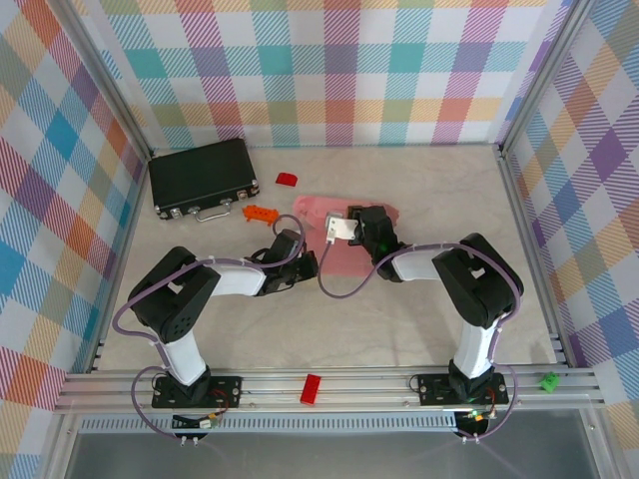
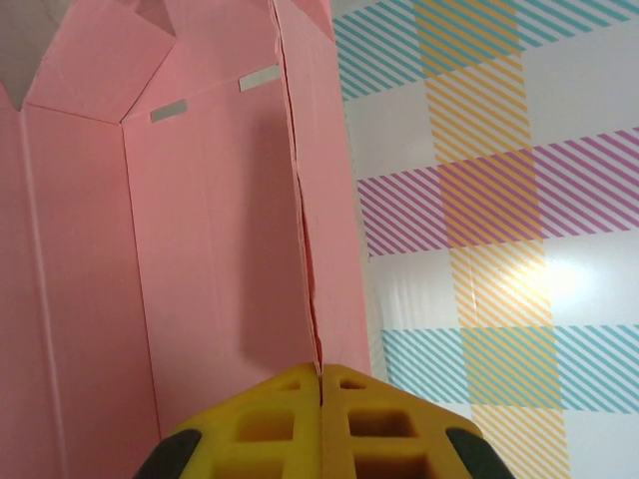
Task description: Fold the paper box
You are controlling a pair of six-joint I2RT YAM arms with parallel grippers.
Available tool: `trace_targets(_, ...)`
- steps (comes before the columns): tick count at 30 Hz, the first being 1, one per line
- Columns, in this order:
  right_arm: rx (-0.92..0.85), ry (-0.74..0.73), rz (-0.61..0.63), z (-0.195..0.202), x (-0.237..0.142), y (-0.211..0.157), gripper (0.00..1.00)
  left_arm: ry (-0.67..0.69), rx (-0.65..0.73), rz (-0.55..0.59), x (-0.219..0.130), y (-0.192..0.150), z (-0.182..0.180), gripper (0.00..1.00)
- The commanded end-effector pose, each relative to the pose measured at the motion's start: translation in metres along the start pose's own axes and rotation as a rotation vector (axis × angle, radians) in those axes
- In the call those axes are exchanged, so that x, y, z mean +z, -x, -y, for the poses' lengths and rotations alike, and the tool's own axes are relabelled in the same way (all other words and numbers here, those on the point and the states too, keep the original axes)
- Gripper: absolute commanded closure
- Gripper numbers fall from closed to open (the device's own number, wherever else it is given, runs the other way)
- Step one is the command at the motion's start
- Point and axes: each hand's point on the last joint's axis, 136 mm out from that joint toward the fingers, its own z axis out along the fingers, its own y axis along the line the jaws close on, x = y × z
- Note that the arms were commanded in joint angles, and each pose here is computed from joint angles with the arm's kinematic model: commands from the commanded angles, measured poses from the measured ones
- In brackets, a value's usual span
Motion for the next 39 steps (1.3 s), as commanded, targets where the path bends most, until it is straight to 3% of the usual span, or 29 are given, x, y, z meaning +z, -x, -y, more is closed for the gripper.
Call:
trace_targets(1,-0.052,0.031,0.001,-0.021,0.002,-0.001,1.0,0.004,-0.007,-0.029,-0.003,-0.002,0.0,1.0)
trace_targets(7,-0.068,0.0,0.005,-0.014,0.006,0.001,1.0,0.024,0.034,0.04,-0.041,0.014,0.004,0.73)
trace_targets(15,-0.077,-0.007,0.009,-0.014,0.007,0.002,1.0,0.168,0.038,0.177,-0.106,0.06,-0.025,0.57)
trace_targets(21,-0.074,0.002,0.016,-0.016,0.007,0.004,1.0,0.307,-0.009,0.271,-0.13,0.113,-0.067,0.53)
trace_targets(26,-0.073,0.009,0.022,-0.019,0.007,0.007,1.0,0.365,-0.047,0.284,-0.123,0.153,-0.09,0.53)
trace_targets(39,-0.06,0.026,0.042,-0.023,0.005,0.011,1.0,0.276,0.065,0.188,-0.05,0.22,-0.065,0.55)
